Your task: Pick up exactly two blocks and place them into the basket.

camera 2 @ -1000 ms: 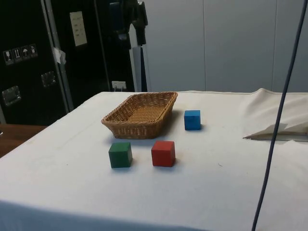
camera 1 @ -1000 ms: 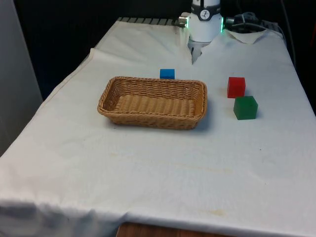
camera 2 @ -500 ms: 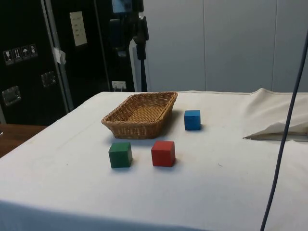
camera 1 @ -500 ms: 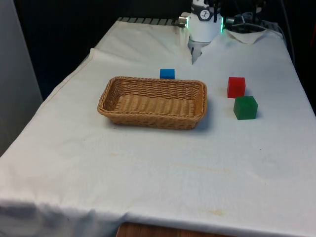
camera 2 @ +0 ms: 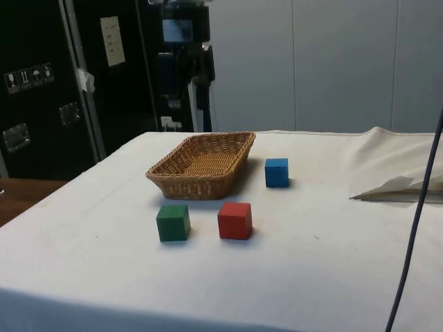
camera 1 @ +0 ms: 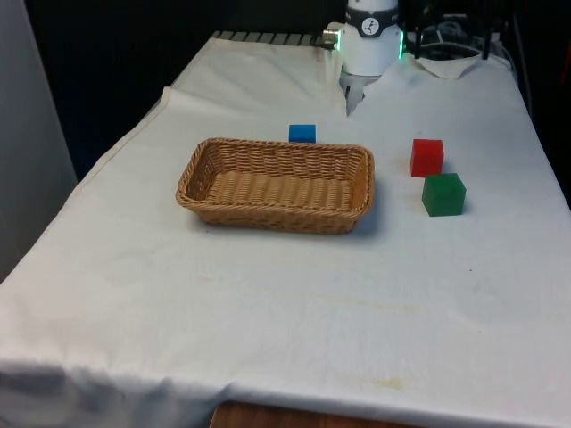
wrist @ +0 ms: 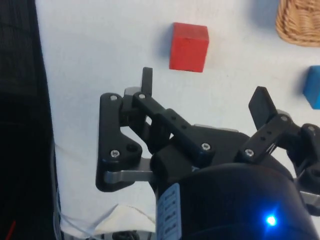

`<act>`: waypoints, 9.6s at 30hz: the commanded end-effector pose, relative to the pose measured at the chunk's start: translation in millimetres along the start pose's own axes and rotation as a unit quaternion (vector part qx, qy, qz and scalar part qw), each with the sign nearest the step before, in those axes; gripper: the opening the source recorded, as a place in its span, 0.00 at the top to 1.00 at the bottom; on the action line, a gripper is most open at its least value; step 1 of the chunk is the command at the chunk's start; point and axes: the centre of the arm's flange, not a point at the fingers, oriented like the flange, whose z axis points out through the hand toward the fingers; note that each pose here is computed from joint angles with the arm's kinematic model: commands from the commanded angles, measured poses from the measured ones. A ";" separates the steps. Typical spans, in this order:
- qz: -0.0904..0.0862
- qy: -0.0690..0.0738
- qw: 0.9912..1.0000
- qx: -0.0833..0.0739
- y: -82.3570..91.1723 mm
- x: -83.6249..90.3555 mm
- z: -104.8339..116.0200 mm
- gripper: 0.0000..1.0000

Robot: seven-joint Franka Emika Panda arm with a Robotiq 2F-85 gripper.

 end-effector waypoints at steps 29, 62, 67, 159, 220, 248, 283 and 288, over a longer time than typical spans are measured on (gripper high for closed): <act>-0.014 0.022 1.000 0.006 -46.9 -48.2 85.8 0.00; -0.054 0.010 0.998 -0.014 20.4 -58.3 180.1 0.00; -0.057 0.020 0.998 -0.016 21.9 -60.9 190.3 0.00; -0.039 0.085 0.995 -0.025 81.5 81.8 55.7 0.98; -0.027 0.071 0.997 -0.020 202.0 75.0 157.0 0.00; -0.046 0.098 0.994 -0.007 102.9 86.2 71.8 0.00; -0.113 0.038 0.993 0.007 9.0 65.5 69.0 0.00; -0.119 0.029 0.992 0.009 -8.0 64.6 84.1 0.00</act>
